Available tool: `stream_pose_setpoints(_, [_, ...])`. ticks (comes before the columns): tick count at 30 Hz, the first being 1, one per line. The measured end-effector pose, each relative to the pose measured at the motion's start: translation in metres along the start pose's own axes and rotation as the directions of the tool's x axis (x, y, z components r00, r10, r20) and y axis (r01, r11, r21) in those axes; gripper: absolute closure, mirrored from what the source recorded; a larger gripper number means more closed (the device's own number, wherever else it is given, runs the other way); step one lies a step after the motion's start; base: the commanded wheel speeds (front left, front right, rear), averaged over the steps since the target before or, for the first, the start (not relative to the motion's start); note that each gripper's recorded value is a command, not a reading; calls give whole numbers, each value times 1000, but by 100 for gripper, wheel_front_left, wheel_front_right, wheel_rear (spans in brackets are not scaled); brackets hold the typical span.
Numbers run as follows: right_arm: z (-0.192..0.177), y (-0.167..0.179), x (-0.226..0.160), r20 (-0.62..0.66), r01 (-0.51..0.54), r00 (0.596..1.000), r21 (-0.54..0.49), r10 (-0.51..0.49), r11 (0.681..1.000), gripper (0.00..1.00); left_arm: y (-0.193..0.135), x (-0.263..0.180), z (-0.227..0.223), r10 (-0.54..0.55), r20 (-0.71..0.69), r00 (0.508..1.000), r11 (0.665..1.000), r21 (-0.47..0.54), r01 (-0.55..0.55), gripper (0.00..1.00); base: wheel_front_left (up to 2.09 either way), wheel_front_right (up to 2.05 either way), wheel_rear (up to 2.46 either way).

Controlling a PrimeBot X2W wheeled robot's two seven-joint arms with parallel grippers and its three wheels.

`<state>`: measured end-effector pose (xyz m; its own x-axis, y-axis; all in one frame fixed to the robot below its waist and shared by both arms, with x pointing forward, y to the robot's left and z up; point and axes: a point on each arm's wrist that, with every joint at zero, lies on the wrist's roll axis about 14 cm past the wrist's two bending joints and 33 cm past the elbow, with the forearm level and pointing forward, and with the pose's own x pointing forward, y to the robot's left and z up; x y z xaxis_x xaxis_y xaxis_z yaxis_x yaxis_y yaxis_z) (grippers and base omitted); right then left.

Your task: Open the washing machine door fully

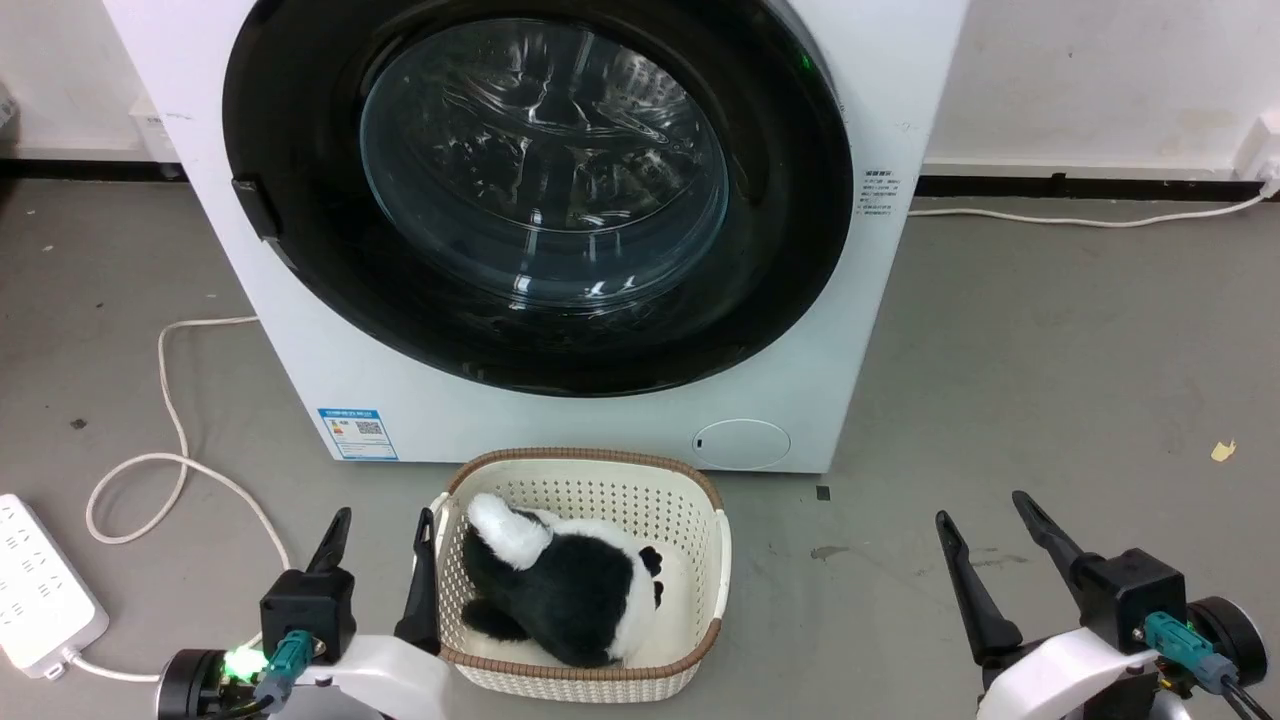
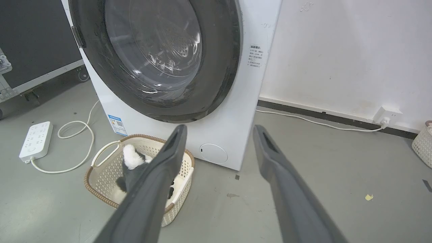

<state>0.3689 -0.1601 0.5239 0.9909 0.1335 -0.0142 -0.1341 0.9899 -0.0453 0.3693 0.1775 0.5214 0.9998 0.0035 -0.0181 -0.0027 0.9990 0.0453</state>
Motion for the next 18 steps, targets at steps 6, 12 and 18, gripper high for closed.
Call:
stream_pose_setpoints(6, [1,0,1,9,-1,1000,0,1,1000,0,-4,0,0,-10,9,1000,1000,0,10,0,0,0,0])
stream_pose_setpoints(12, [1,1,3,19,-4,1000,0,4,1000,0,-5,1,0,-10,15,1000,1000,-1,10,0,0,0,0])
stream_pose_setpoints(18, [-2,3,6,17,-12,1000,2,12,1000,0,-6,2,-2,-9,16,1000,1000,-8,10,0,0,0,0])
